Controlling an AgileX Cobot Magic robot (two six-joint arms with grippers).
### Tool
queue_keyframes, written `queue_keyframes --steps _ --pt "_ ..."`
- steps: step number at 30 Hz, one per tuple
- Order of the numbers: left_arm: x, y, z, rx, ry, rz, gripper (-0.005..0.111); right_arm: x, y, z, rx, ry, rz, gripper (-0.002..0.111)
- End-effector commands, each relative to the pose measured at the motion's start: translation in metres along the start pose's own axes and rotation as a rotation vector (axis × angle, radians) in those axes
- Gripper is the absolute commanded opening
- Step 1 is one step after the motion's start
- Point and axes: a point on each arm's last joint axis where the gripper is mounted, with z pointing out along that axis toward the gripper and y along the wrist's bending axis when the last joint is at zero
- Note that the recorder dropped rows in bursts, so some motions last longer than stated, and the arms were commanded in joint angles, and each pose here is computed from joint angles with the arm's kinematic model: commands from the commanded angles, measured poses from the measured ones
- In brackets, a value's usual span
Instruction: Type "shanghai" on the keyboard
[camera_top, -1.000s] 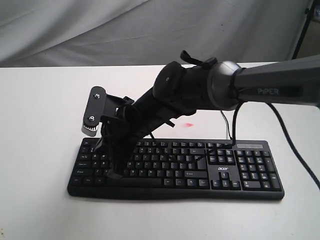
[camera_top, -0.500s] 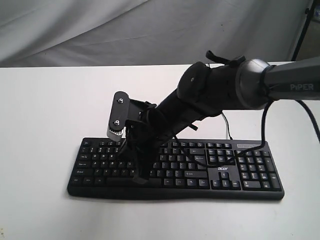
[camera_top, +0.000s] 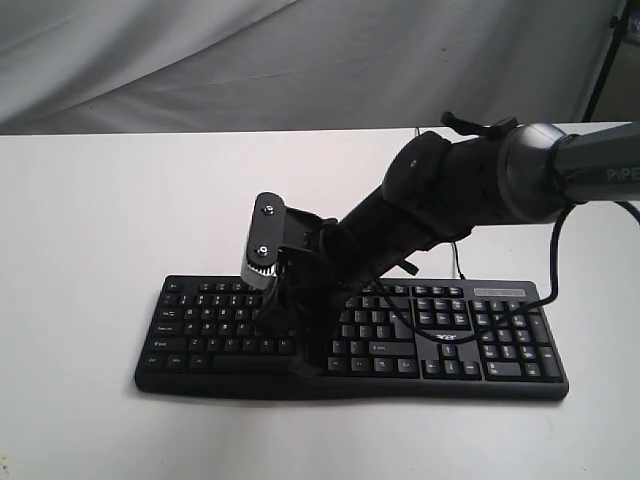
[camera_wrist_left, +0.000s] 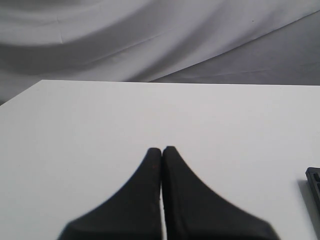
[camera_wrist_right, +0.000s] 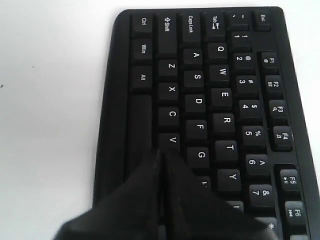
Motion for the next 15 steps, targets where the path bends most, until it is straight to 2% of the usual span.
queue_keyframes --steps 1,15 --pt "0.0009 -0.0003 0.0001 0.004 -0.006 -0.002 0.001 0.0048 -0.0008 -0.0026 0.009 0.001 0.003 0.000" --pt "0.0009 -0.0003 0.0001 0.004 -0.006 -0.002 0.001 0.0138 -0.0025 0.0035 -0.001 0.019 0.012 0.000"
